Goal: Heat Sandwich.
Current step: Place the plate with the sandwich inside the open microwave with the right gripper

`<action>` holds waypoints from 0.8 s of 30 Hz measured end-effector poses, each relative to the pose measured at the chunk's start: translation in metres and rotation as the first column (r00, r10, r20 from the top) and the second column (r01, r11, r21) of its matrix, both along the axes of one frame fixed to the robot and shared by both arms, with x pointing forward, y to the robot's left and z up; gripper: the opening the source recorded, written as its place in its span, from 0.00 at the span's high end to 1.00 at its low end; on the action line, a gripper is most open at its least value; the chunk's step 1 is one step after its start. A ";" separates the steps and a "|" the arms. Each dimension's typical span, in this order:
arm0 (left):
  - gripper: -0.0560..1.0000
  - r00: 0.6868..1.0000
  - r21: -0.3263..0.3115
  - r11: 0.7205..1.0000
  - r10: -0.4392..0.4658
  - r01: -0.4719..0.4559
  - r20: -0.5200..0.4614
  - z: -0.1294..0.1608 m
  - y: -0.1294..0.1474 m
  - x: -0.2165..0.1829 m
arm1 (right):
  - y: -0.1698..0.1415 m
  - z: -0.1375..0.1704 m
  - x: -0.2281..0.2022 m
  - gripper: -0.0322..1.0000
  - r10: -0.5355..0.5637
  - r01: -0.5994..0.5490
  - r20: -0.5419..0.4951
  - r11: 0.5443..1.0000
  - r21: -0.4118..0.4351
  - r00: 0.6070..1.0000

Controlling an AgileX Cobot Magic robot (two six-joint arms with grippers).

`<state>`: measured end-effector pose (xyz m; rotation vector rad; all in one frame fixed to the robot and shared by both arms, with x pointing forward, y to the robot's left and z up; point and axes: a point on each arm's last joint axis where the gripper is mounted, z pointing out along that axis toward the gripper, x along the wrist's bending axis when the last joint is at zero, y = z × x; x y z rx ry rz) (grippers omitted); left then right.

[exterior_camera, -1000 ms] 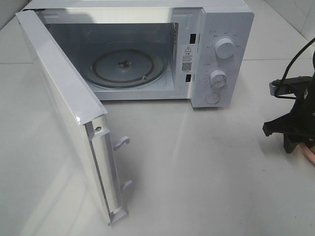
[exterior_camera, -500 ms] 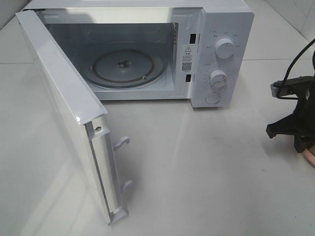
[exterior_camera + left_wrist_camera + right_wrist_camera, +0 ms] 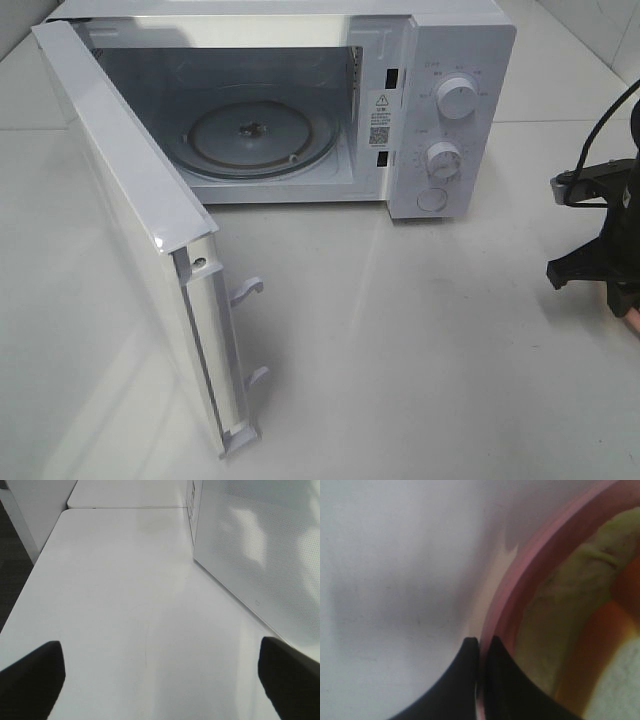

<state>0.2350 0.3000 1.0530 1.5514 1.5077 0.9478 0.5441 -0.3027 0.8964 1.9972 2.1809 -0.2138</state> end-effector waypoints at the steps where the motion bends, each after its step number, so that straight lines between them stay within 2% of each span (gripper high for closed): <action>1: 0.01 1.000 0.000 1.000 0.000 0.000 0.000 0.000 0.000 0.000 | 0.000 0.000 0.000 0.94 0.000 0.000 0.000 1.000 0.000 1.000; 15: 0.01 1.000 0.000 1.000 0.000 0.000 0.000 0.000 0.000 0.000 | 0.020 0.003 -0.006 0.94 0.059 -0.065 -0.050 0.992 -0.112 0.997; 24: 0.01 1.000 0.000 1.000 0.000 0.000 0.000 0.000 0.000 0.000 | 0.025 0.030 -0.012 0.94 0.074 -0.074 -0.010 0.986 -0.147 0.997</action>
